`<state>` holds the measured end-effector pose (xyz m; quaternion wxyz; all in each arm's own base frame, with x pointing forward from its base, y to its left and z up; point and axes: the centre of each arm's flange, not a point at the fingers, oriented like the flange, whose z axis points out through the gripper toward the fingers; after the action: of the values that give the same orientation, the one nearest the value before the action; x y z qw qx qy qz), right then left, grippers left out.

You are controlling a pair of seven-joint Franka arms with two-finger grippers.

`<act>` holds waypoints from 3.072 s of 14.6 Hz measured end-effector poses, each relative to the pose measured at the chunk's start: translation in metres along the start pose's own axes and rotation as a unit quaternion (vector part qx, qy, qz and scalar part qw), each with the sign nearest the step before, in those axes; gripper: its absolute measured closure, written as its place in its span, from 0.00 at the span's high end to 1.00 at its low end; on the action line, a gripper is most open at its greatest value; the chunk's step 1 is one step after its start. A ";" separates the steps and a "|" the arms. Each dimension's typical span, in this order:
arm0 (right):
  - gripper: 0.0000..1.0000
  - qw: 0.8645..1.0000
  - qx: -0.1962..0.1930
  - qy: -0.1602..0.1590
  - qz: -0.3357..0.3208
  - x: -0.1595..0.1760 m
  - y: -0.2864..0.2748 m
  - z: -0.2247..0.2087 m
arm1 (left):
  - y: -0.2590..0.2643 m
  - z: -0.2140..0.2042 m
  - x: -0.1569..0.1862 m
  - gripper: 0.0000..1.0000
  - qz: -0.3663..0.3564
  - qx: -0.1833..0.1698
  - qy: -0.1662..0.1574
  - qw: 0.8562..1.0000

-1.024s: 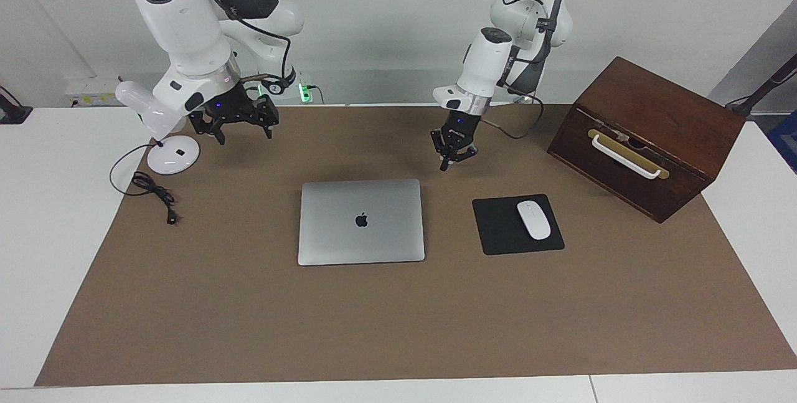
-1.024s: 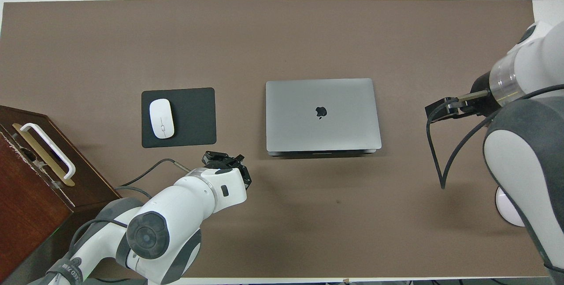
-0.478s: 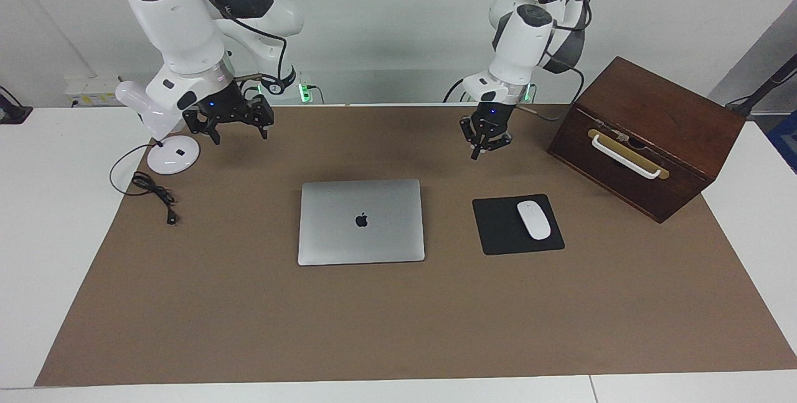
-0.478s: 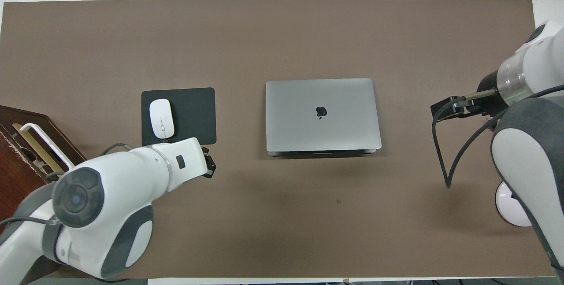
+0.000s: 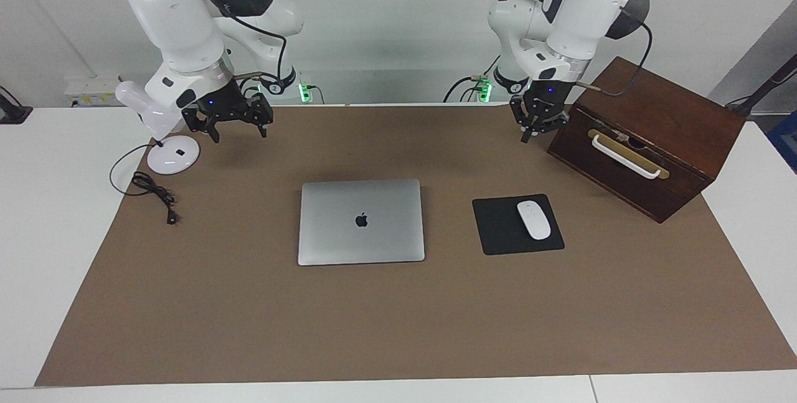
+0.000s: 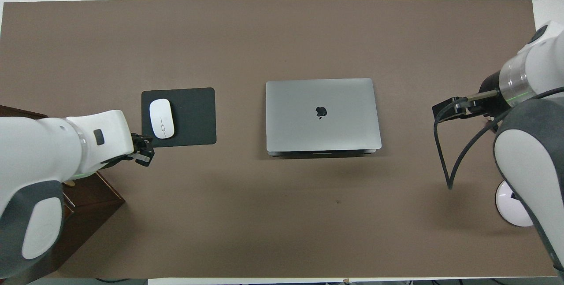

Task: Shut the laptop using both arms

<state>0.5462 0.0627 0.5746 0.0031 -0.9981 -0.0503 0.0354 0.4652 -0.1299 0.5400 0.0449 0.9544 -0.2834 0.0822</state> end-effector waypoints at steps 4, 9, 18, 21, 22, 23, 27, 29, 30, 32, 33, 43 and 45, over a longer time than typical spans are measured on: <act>1.00 1.000 0.001 0.000 0.010 0.000 0.011 0.000 | -0.031 -0.029 -0.008 0.01 -0.004 0.011 -0.017 1.000; 1.00 1.000 0.001 0.000 0.016 0.000 0.018 0.000 | -0.069 -0.049 -0.026 0.37 -0.051 0.014 -0.031 0.998; 1.00 1.000 0.002 0.000 0.020 0.000 0.022 0.000 | -0.105 -0.074 -0.039 1.00 -0.166 0.030 -0.010 0.986; 1.00 1.000 0.002 0.000 0.020 0.000 0.022 0.000 | -0.122 -0.090 -0.046 1.00 -0.185 0.039 0.004 0.982; 1.00 1.000 0.001 0.000 0.020 0.000 0.022 0.000 | -0.123 -0.092 -0.046 1.00 -0.186 0.040 0.005 0.982; 1.00 1.000 0.001 0.000 0.020 0.000 0.022 0.000 | -0.123 -0.092 -0.046 1.00 -0.185 0.040 0.006 0.982; 1.00 1.000 -0.002 0.000 0.019 0.000 0.022 0.000 | -0.122 -0.092 -0.044 1.00 -0.185 0.040 0.005 0.982; 1.00 1.000 -0.002 0.000 0.019 0.000 0.021 0.000 | -0.122 -0.094 -0.044 1.00 -0.190 0.037 -0.002 0.981; 1.00 1.000 -0.002 0.000 0.019 0.000 0.021 0.000 | -0.122 -0.099 -0.043 1.00 -0.195 0.034 -0.010 0.980; 1.00 1.000 -0.007 0.001 0.018 0.000 0.022 0.000 | -0.124 -0.115 -0.035 1.00 -0.209 0.033 -0.021 0.977; 1.00 1.000 -0.010 0.001 0.018 0.000 0.023 0.000 | -0.126 -0.123 -0.030 1.00 -0.213 0.035 -0.024 0.976; 1.00 0.999 -0.013 0.027 0.017 0.005 0.023 -0.008 | -0.142 -0.093 -0.002 1.00 -0.254 0.035 -0.061 0.965; 1.00 0.999 -0.014 0.027 0.016 0.003 0.022 -0.012 | -0.140 -0.092 0.001 1.00 -0.258 0.036 -0.058 0.964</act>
<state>0.5527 0.0413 0.5863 -0.0097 -0.9993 -0.0345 0.0077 0.5308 -0.0018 0.6253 0.0132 0.9993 -0.0260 0.0222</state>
